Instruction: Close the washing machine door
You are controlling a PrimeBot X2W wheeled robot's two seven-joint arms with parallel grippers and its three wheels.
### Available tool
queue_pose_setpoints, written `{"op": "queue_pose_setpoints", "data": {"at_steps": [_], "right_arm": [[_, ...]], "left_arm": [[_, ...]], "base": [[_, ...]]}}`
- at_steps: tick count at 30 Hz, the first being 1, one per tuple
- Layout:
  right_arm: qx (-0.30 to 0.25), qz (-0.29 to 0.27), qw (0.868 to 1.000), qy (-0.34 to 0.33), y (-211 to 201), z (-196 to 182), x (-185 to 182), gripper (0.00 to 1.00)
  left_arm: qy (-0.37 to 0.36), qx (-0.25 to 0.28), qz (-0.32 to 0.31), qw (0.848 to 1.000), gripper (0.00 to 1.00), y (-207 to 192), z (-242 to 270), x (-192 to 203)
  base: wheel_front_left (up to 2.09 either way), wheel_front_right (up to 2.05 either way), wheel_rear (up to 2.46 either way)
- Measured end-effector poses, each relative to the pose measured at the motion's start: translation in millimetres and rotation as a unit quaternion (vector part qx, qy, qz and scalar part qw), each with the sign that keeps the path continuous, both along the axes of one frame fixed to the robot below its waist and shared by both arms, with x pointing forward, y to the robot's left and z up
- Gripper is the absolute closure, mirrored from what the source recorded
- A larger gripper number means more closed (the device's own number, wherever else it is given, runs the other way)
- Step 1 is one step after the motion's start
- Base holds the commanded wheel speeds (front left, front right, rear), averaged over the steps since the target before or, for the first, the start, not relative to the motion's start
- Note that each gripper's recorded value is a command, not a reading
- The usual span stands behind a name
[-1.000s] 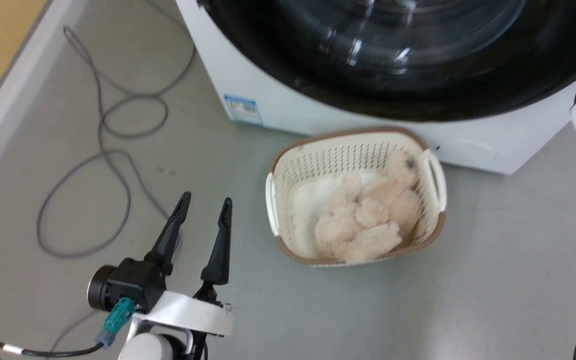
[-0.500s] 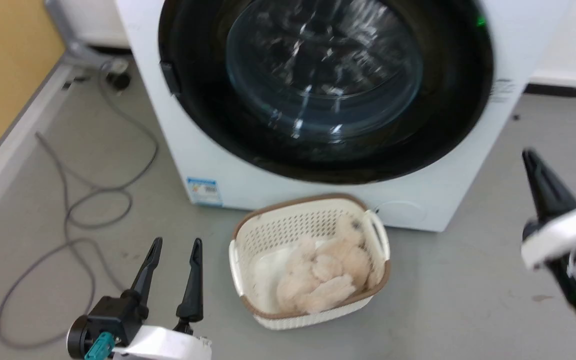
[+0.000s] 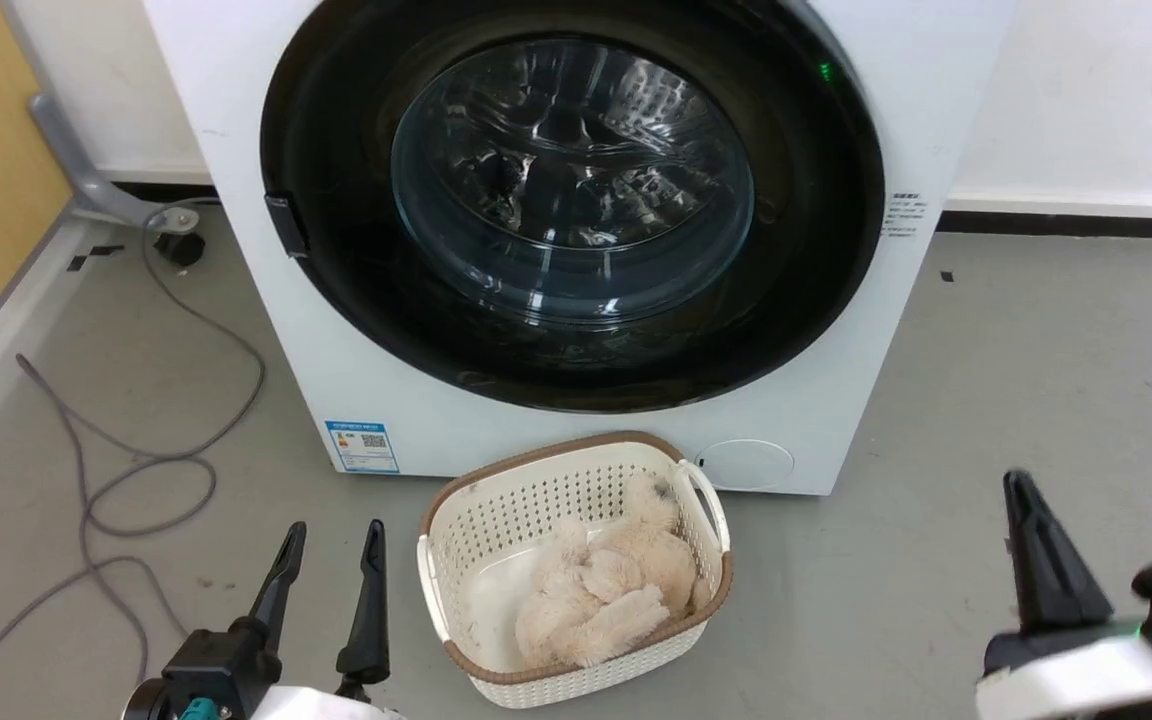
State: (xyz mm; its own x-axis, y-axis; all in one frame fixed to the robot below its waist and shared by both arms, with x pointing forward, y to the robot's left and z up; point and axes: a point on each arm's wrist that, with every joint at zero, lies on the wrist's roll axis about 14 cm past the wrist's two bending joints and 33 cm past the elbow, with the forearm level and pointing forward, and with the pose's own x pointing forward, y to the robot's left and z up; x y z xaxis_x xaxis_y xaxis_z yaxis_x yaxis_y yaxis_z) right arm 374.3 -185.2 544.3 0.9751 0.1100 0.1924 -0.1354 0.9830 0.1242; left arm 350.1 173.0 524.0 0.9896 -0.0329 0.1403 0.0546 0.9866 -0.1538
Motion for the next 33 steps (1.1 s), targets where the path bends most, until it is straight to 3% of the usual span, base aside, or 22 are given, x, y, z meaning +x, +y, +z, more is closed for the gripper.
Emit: {"op": "queue_pose_setpoints", "data": {"at_steps": [3, 4, 5, 6, 30, 31, 33], "right_arm": [[0.002, -0.011, 1.0, 0.002, 1.0, -3.3, -10.1, 1.0], [0.004, -0.014, 1.0, 0.002, 1.2, -3.6, -12.7, 0.84], [0.003, -0.016, 1.0, 0.001, 1.2, -3.5, -14.9, 0.37], [-0.002, -0.018, 1.0, 0.002, 1.4, -4.4, -16.9, 0.0], [-0.002, -0.016, 1.0, 0.002, 10.0, -5.3, -21.9, 0.0], [-0.002, -0.016, 1.0, 0.002, 10.0, -5.3, -21.7, 1.0], [-0.002, -0.016, 1.0, 0.002, 9.9, -5.3, -21.7, 1.0]], "left_arm": [[0.002, 0.0, 0.001, 1.0, 0.0, 0.5, -1.2, 0.1], [0.003, 0.001, 0.001, 1.0, 0.0, 0.1, -1.9, 0.0], [0.004, 0.003, 0.0, 1.0, 0.0, -0.3, -2.8, -0.3], [0.006, 0.004, 0.0, 1.0, 0.0, -0.6, -3.6, -0.5], [0.012, 0.014, -0.005, 1.0, 0.0, -4.2, -7.9, -3.4], [0.012, 0.014, -0.005, 1.0, 1.0, -4.2, -7.8, -3.3], [0.013, 0.014, -0.005, 1.0, 1.0, -4.4, -8.2, -3.3]], "base": [[0.0, 0.0, 0.0], [0.0, 0.0, 0.0], [0.0, 0.0, 0.0], [0.0, 0.0, 0.0], [0.0, 0.0, 0.0], [0.0, 0.0, 0.0], [0.0, 0.0, 0.0]]}}
